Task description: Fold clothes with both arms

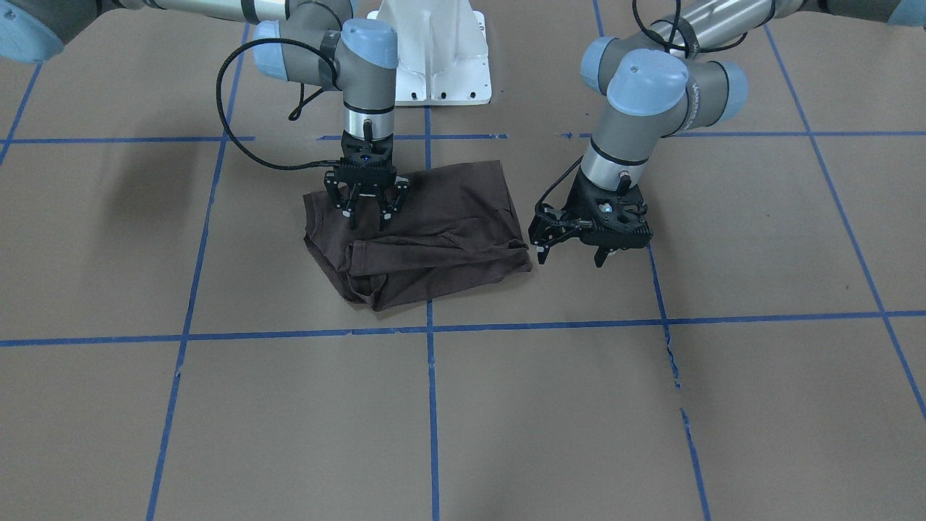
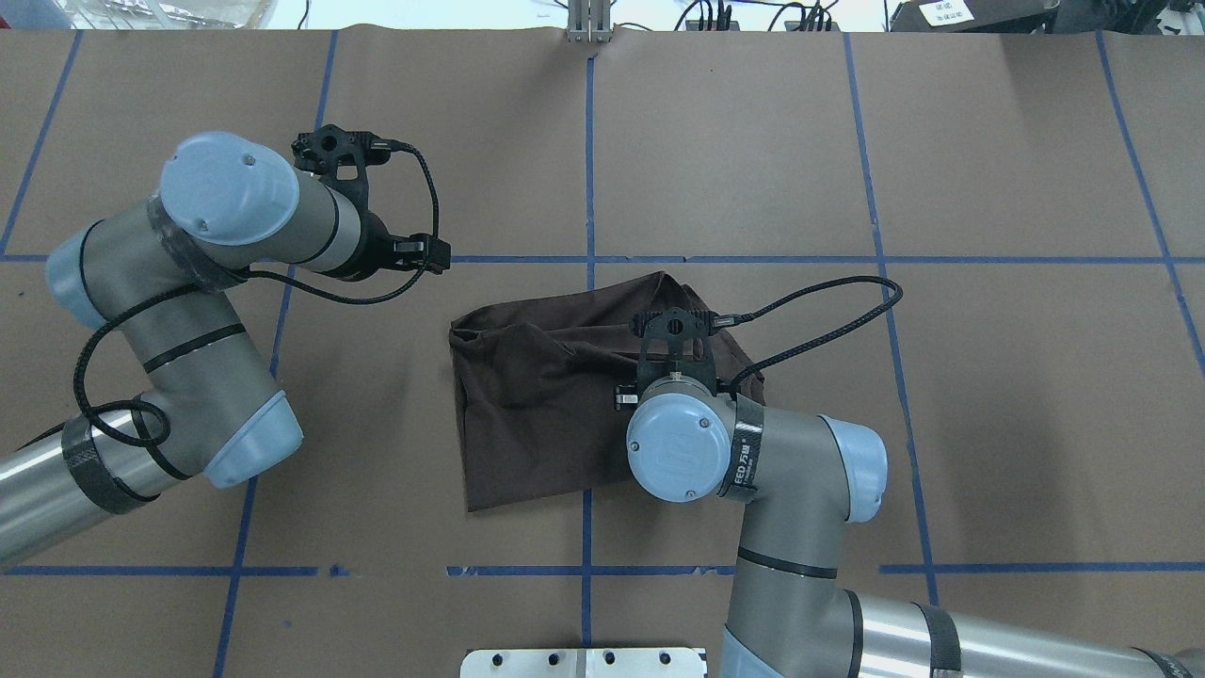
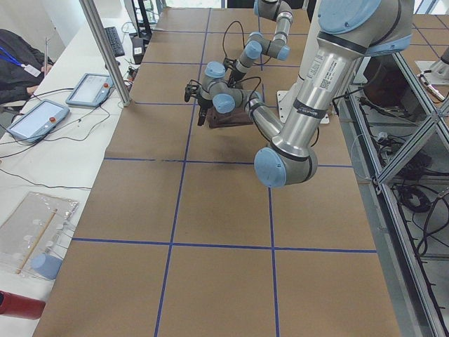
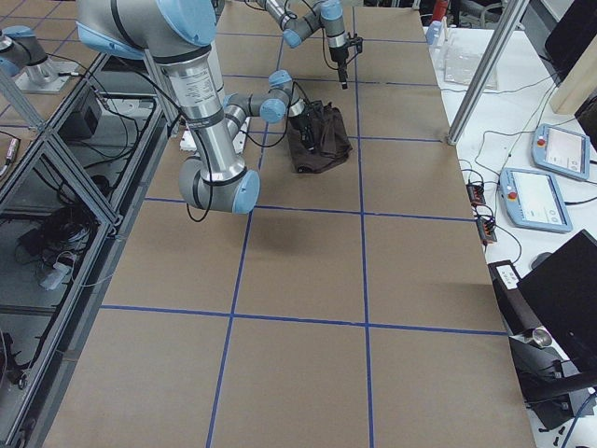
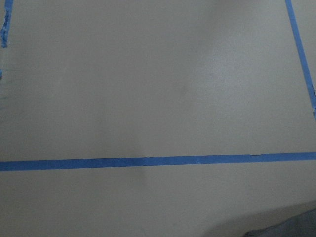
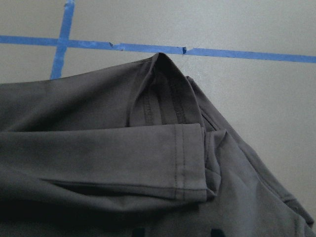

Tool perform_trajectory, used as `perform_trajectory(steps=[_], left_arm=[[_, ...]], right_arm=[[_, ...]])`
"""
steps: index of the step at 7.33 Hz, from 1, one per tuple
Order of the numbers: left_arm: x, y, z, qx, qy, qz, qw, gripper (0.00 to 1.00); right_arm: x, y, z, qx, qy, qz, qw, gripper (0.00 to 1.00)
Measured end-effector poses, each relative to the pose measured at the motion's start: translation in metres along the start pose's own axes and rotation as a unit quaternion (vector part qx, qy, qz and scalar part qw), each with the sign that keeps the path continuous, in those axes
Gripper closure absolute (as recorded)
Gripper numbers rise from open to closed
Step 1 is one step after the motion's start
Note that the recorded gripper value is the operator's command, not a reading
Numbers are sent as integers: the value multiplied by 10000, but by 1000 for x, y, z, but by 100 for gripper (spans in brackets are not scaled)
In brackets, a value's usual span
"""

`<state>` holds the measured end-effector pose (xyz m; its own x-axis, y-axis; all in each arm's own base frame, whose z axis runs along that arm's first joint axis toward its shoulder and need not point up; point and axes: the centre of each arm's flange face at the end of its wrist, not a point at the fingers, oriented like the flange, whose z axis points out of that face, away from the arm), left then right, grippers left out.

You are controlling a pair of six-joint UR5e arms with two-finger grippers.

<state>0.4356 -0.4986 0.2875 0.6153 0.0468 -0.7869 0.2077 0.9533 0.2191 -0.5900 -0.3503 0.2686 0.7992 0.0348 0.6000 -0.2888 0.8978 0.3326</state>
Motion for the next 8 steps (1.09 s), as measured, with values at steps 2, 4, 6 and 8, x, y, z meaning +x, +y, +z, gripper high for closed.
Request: perform_trajectory(steps=[2, 4, 6, 8], left_arm=[[-1, 0, 0, -1, -8, -4, 10000, 0], [-1, 0, 0, 0, -4, -3, 10000, 0], [0, 0, 0, 0, 2, 0, 10000, 0], [0, 0, -3, 12, 20, -4, 10000, 0]], right_arm=[[5, -6, 9, 20, 107, -11, 9999, 46], [16, -27, 24, 95, 294, 31, 9995, 46], [24, -65, 42, 128, 505, 34, 9986, 47], [24, -122, 66, 112, 786, 119, 9968, 47]])
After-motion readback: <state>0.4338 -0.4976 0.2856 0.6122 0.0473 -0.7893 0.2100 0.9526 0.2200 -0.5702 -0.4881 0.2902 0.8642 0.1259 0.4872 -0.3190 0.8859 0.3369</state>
